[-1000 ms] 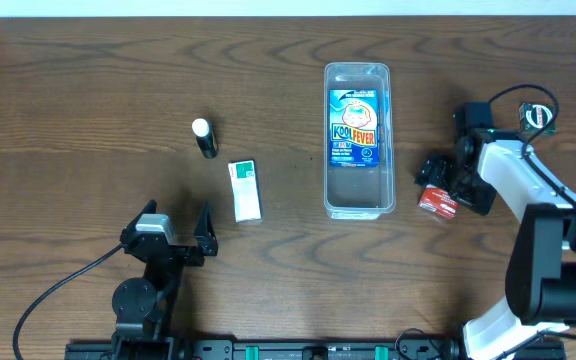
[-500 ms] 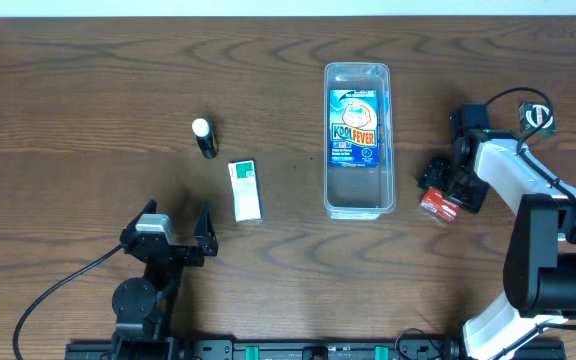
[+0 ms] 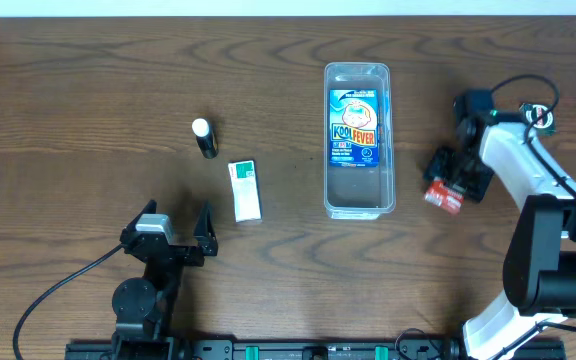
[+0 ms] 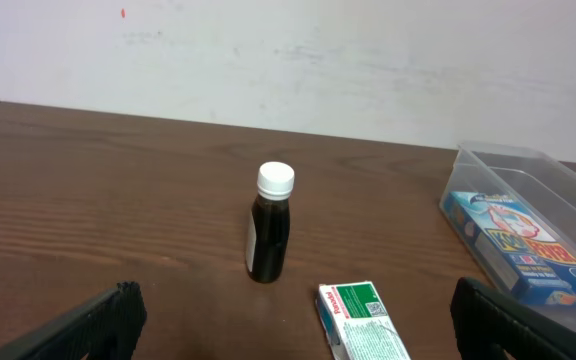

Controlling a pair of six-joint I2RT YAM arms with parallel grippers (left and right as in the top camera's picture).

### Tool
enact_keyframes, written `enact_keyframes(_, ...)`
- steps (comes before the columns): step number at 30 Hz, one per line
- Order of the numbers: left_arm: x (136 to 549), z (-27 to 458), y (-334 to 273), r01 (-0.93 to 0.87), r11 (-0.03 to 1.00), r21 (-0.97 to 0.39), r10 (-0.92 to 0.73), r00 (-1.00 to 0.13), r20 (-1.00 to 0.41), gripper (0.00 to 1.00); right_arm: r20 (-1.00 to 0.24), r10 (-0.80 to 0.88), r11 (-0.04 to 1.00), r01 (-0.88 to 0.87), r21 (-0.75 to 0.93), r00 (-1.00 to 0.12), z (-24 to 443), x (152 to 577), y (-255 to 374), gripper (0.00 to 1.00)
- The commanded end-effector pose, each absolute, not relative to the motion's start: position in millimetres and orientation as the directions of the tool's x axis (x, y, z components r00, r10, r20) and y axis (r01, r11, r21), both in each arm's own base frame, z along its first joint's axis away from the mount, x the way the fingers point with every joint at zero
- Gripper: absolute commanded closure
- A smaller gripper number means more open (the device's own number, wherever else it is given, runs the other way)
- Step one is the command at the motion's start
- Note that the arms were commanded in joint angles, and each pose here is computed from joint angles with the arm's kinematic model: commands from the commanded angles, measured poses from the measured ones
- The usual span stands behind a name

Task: Pack container
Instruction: 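Carry the red box into the clear container and release it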

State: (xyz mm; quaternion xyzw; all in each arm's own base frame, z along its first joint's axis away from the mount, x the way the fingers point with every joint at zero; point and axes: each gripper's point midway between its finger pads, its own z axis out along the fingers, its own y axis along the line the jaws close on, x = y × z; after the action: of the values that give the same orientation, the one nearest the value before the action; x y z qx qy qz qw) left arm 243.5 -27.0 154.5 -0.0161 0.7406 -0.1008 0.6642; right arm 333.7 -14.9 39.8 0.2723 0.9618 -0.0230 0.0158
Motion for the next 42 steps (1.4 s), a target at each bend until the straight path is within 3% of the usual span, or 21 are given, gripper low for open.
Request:
enact_keyframes(1,242.4,139.2,-29.6,0.119,0.980,-0.158,-0.138,-0.163,-0.977,0.02,-0.096,0.496,0.867,0.498,0.006,-0.863,70.0,359.1,-9.4,0.32)
enact_keyframes(11,242.4,139.2,-29.6,0.119,0.980,-0.158,-0.138,-0.163,-0.977,0.02,-0.190,0.341,0.913,0.276,0.301,-0.921,168.4,410.0,58.1,0.31)
enact_keyframes(16,242.4,139.2,-29.6,0.119,0.980,-0.158,-0.138,-0.163,-0.977,0.02,-0.272,0.254,0.930,0.158,0.331,-0.928,183.2,422.5,100.4,0.31)
enact_keyframes(23,242.4,139.2,-29.6,0.119,0.980,-0.158,-0.138,-0.163,-0.977,0.02,-0.333,0.155,0.949,0.046,0.313,-0.930,173.7,431.3,155.6,0.33)
enact_keyframes(36,242.4,139.2,-29.6,0.119,0.980,-0.158,-0.138,-0.163,-0.977,0.02,-0.282,0.058,0.991,0.020,0.135,-0.958,86.5,446.3,173.8,0.29)
enact_keyframes(42,242.4,139.2,-29.6,0.119,0.980,-0.158,-0.138,-0.163,-0.977,0.02,-0.309,0.033,0.997,0.012,0.070,-0.950,71.3,458.9,163.4,0.27)
